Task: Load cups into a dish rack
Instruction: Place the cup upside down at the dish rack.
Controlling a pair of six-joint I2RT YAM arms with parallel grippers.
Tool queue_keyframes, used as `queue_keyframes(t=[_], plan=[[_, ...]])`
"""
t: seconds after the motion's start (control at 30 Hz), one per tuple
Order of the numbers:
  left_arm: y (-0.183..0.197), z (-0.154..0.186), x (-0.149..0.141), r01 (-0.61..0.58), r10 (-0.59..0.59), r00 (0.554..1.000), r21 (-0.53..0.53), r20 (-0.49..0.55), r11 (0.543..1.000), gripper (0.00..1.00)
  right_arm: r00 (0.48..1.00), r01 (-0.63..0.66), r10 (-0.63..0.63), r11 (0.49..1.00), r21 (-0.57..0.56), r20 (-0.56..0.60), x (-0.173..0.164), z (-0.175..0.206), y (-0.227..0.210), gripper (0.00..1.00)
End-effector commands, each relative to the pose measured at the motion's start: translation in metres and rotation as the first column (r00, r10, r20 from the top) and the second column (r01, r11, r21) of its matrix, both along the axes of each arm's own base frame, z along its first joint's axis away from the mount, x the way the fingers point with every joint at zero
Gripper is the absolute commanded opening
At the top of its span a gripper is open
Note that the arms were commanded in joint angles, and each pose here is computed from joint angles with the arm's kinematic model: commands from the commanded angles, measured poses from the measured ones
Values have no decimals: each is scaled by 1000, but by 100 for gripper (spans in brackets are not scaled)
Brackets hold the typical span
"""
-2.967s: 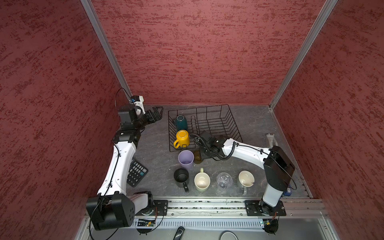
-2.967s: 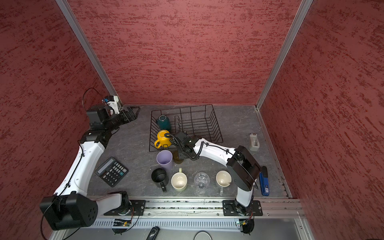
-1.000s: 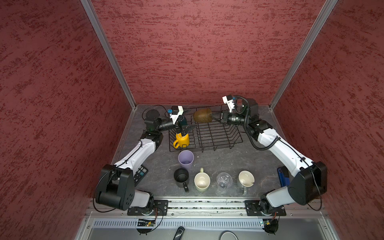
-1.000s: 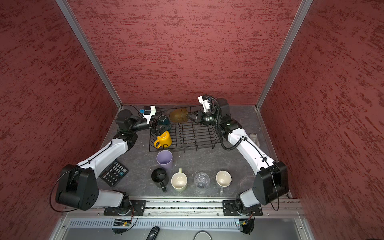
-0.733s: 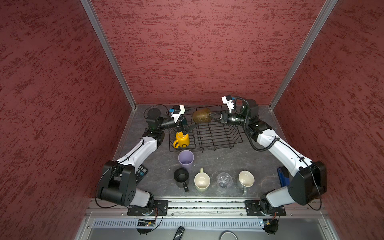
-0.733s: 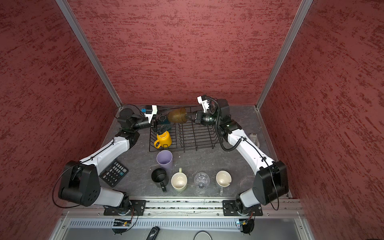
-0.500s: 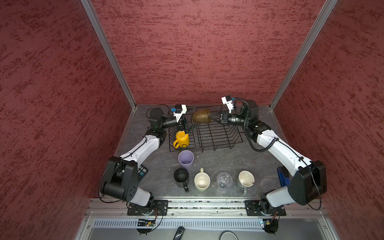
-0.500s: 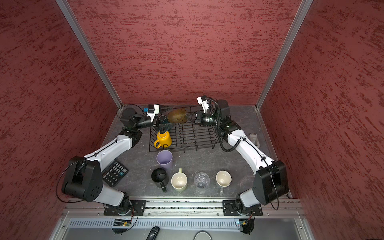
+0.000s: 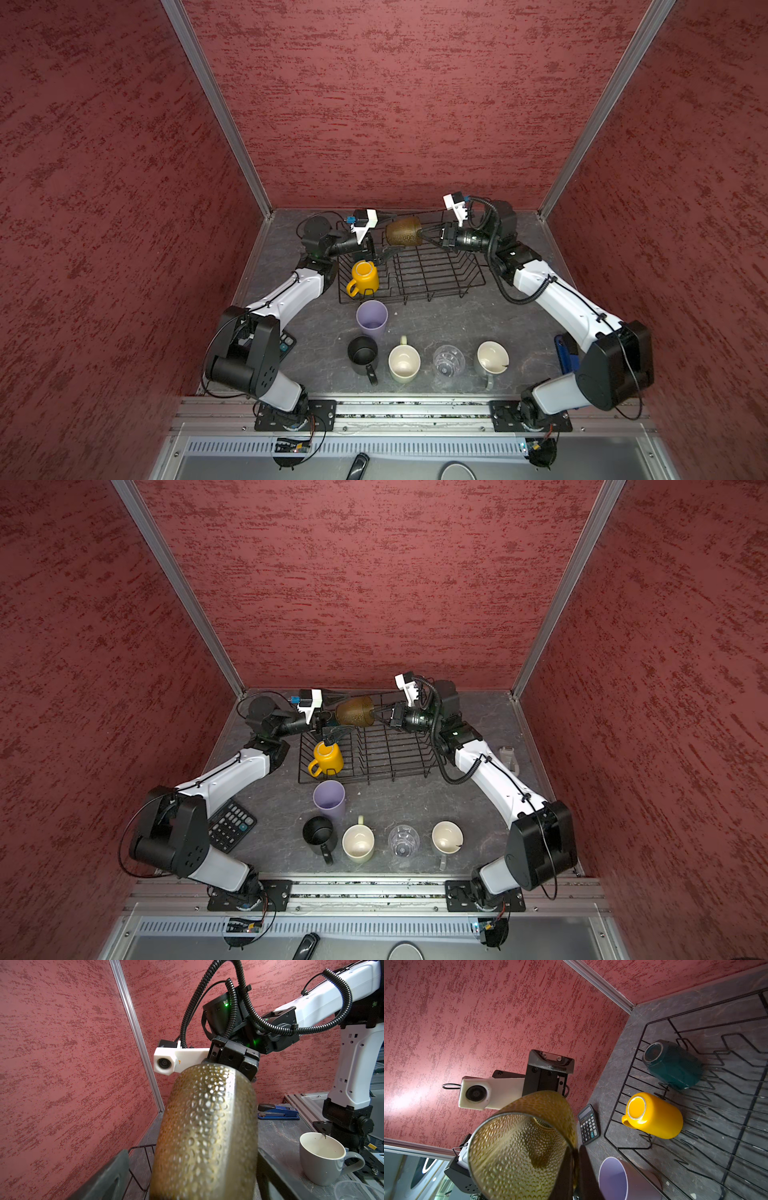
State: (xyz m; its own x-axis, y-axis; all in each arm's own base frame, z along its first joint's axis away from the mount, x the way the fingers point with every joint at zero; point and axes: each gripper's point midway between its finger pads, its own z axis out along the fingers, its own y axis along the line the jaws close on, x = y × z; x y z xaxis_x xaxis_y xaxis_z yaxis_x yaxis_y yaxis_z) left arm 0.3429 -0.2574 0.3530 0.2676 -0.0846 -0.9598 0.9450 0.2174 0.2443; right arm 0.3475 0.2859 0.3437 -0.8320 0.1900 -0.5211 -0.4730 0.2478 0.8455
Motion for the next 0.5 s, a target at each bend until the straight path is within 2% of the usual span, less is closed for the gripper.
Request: queue_keyframes(t=[0.0, 0.47], plan=[[-2, 12, -3, 22, -21, 999, -23, 39, 1000, 94, 999, -20, 18, 999, 42, 37, -8, 16, 1, 0], [-11, 8, -7, 70, -69, 996, -19, 47, 997, 89, 999, -41, 39, 995, 93, 21, -12, 19, 3, 0]])
